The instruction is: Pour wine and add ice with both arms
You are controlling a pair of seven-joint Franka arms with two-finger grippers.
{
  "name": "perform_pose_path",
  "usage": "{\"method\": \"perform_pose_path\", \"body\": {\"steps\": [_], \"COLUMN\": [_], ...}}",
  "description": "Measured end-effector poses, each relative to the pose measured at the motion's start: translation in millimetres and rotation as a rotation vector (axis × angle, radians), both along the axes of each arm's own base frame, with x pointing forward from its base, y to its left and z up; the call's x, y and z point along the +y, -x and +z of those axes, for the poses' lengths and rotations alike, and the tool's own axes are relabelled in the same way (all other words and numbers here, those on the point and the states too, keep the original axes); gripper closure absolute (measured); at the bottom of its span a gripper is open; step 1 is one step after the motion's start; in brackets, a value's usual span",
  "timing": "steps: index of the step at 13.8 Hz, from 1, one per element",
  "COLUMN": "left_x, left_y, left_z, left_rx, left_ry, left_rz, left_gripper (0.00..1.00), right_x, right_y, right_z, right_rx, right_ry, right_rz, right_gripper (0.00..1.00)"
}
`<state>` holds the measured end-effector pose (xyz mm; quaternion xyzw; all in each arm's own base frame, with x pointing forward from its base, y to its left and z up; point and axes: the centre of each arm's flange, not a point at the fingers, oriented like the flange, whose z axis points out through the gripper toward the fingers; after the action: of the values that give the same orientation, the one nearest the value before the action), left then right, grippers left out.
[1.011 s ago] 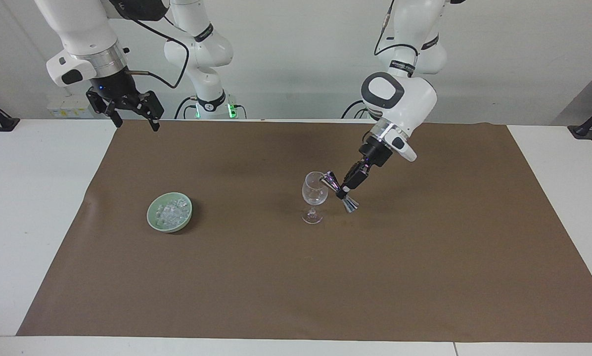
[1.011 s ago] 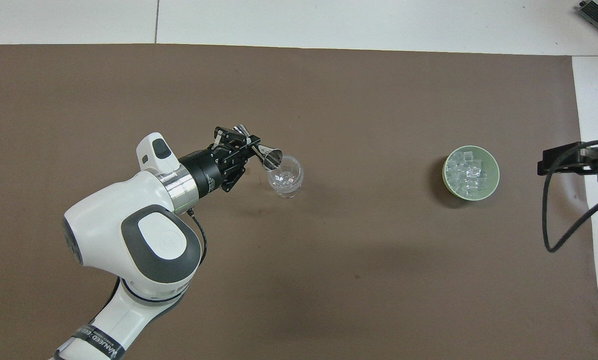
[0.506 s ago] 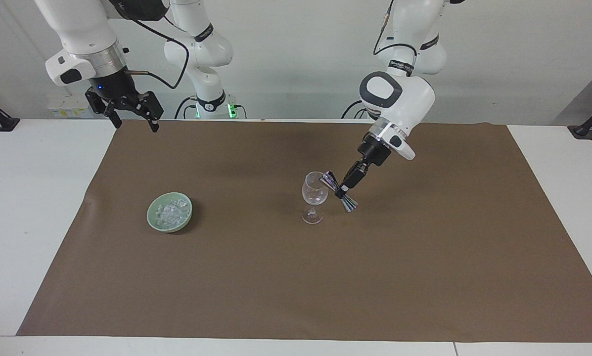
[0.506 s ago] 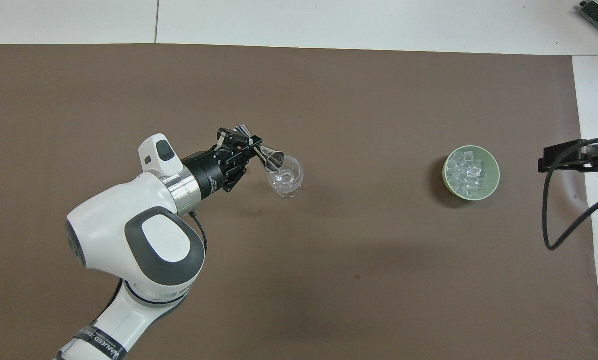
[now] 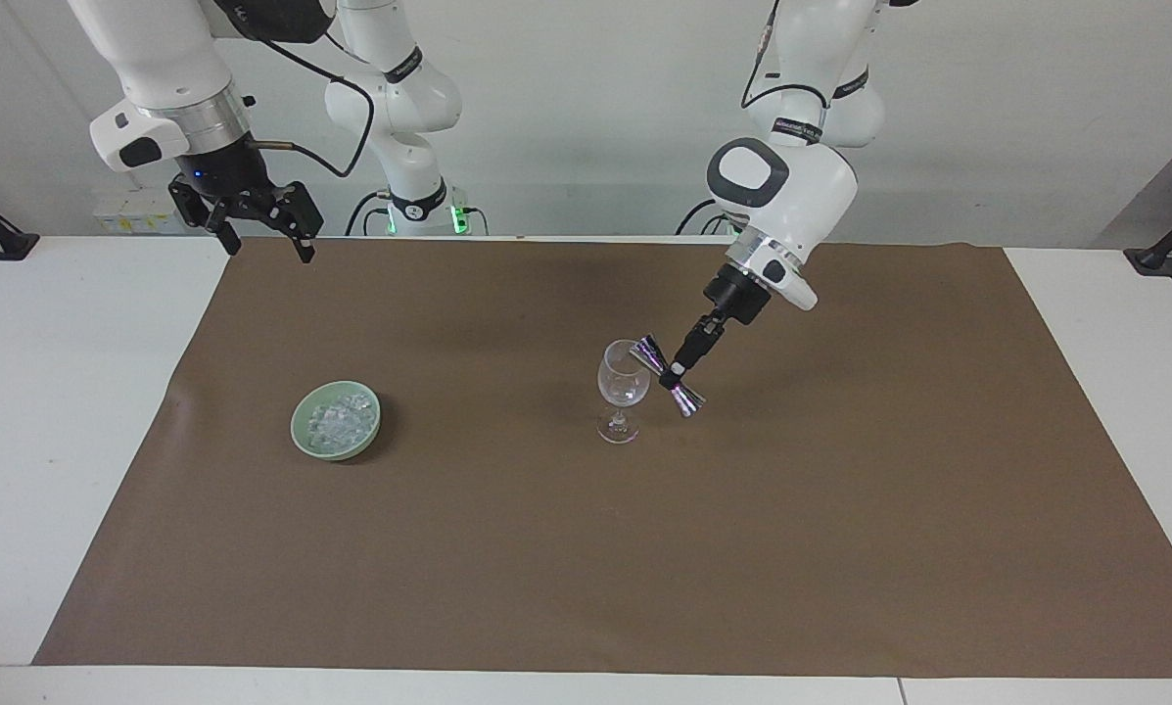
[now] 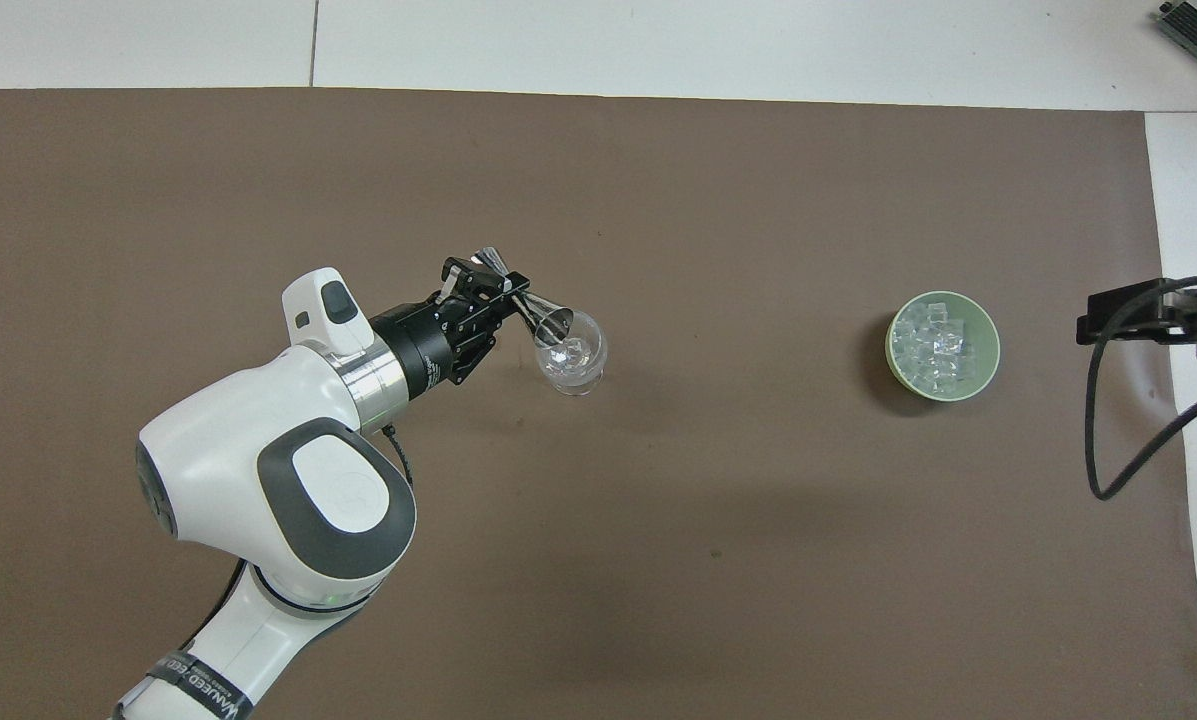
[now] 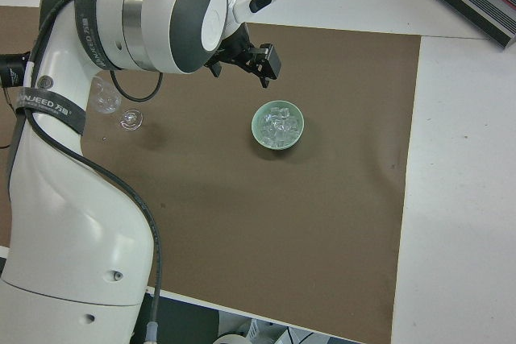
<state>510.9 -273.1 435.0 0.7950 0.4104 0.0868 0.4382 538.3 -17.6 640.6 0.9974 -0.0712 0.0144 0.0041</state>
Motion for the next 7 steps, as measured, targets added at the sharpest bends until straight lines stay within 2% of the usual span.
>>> {"method": "perform_pose_path", "body": {"steps": [7], "left_x": [-1.2], "left_y": [-1.7], "left_z": [8.6], "left_rx": [-0.044], "left_ry": [-0.048], "left_rz": [-0.04], "left_gripper": [0.78], "right_x": [0.0], "right_y": [0.0], "right_z": [0.0], "right_rx": [0.0], "right_ry": [0.0], "right_rz": [0.0], "right_gripper": [0.0]}}
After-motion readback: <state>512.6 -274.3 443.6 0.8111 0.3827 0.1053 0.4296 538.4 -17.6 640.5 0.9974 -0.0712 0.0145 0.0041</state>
